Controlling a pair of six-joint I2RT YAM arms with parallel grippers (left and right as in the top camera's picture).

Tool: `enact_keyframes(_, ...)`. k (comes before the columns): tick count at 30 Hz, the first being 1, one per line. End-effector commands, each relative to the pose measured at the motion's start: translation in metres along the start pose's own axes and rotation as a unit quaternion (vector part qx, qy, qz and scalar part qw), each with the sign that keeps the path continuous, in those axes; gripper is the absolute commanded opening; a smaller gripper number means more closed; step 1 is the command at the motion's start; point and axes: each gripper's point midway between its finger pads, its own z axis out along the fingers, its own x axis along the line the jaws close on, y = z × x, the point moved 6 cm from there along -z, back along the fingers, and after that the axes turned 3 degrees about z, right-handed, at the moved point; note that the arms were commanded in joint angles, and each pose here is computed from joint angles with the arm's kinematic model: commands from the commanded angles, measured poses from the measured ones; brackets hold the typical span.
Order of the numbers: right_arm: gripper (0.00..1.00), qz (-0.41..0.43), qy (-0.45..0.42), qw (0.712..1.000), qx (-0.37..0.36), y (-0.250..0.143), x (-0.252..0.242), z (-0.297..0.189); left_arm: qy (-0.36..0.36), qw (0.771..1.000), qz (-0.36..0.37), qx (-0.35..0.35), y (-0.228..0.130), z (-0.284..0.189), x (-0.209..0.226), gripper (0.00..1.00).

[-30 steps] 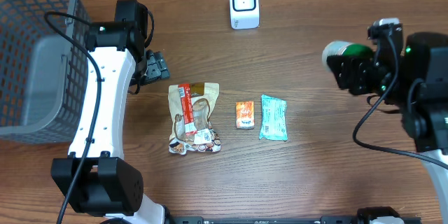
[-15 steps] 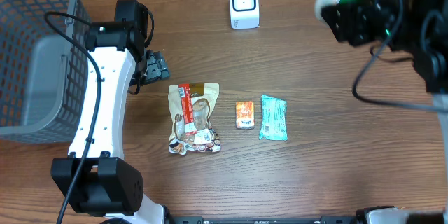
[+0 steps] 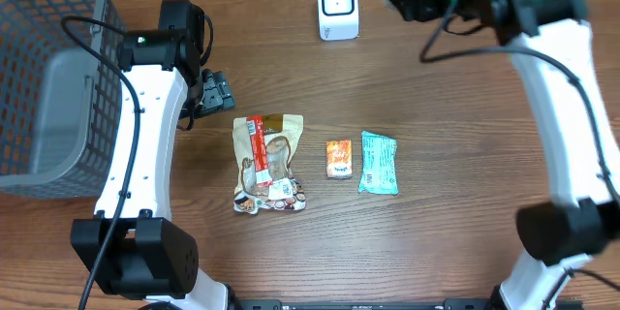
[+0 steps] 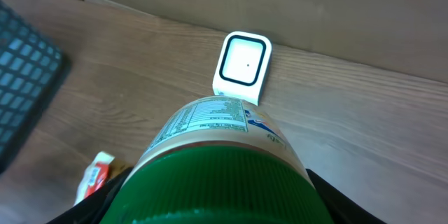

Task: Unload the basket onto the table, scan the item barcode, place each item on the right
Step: 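Hold the jar label in front of the white scanner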

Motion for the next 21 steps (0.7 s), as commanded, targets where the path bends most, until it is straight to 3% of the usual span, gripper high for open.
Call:
enact_keyframes(1,0.04,-0.013,0.003,1.000,-0.018,0.010,0.007,0.024,-0.001,1.000,-0.011,-0.010,0.004,-0.005,0.000,1.00)
enact_keyframes(9,0.04,-0.035,0.002,0.999,-0.041,0.011,0.013,0.105,-0.001,1.000,-0.011,-0.010,0.004,-0.005,0.000,1.00)
enact_keyframes(21,0.04,0.050,-0.043,0.984,-0.163,0.025,0.005,0.195,-0.001,1.000,-0.011,-0.010,0.004,-0.005,0.000,1.00)
